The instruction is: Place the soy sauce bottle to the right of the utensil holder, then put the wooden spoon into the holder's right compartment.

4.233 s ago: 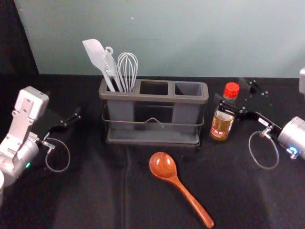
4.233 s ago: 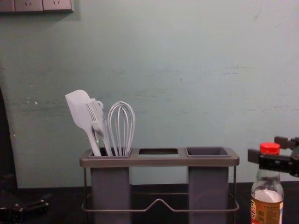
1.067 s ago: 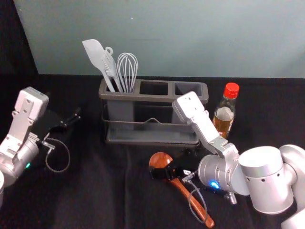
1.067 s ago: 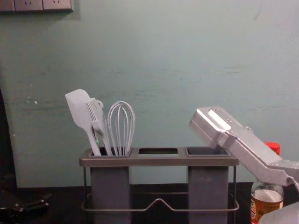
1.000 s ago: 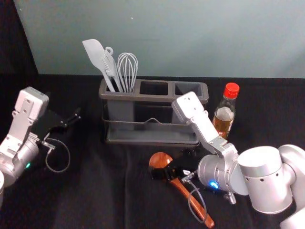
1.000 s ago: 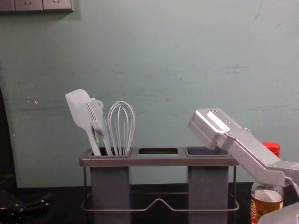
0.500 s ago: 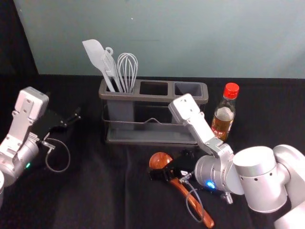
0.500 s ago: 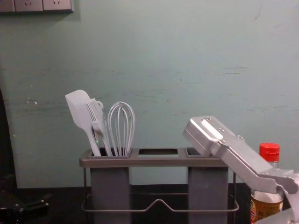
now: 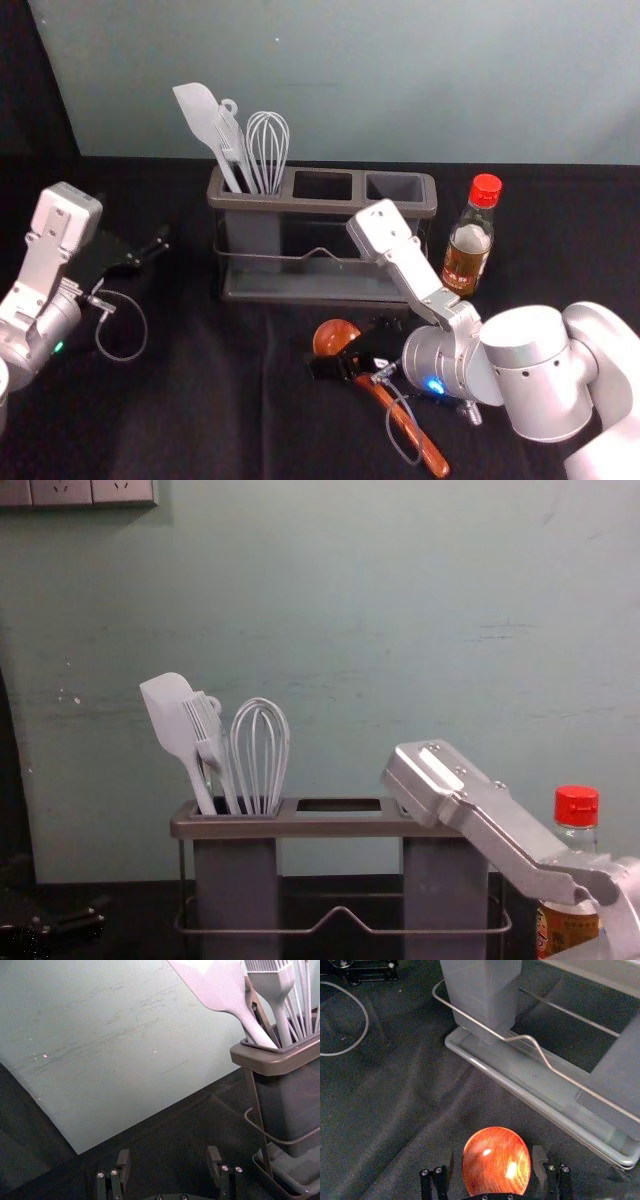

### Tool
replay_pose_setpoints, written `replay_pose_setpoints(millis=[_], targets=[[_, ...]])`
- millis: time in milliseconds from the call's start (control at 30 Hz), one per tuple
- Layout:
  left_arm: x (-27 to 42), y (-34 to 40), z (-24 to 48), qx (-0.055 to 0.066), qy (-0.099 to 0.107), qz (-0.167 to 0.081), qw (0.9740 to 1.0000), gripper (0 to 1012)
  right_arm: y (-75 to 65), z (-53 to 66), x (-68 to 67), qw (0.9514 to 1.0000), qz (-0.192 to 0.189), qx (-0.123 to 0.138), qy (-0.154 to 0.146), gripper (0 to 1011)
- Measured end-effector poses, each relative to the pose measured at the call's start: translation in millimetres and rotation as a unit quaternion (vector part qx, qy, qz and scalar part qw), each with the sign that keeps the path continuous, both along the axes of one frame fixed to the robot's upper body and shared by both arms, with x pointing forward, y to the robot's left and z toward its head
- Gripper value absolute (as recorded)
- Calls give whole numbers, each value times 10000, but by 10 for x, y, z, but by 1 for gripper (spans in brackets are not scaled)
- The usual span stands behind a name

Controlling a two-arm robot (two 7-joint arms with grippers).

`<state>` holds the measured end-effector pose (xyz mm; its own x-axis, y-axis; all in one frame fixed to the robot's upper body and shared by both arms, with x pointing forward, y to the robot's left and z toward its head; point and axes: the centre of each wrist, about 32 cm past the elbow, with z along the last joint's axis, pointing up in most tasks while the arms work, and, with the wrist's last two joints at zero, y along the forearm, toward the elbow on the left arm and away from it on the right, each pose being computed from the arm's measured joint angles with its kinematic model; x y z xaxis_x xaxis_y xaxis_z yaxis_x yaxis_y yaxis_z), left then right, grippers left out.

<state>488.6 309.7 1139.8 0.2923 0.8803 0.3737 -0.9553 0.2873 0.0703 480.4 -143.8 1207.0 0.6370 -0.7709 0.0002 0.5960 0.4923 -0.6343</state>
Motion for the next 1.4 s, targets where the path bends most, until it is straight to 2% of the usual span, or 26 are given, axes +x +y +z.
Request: replay_pose_setpoints(millis=[567, 1400], targets=[[0, 0, 0, 0, 0, 0, 10000, 1005, 15, -73, 41, 10000, 35, -65, 4, 1004], [0, 0, 0, 0, 0, 0, 10000, 1005, 30, -107, 50, 9997, 176, -127, -126, 1004]])
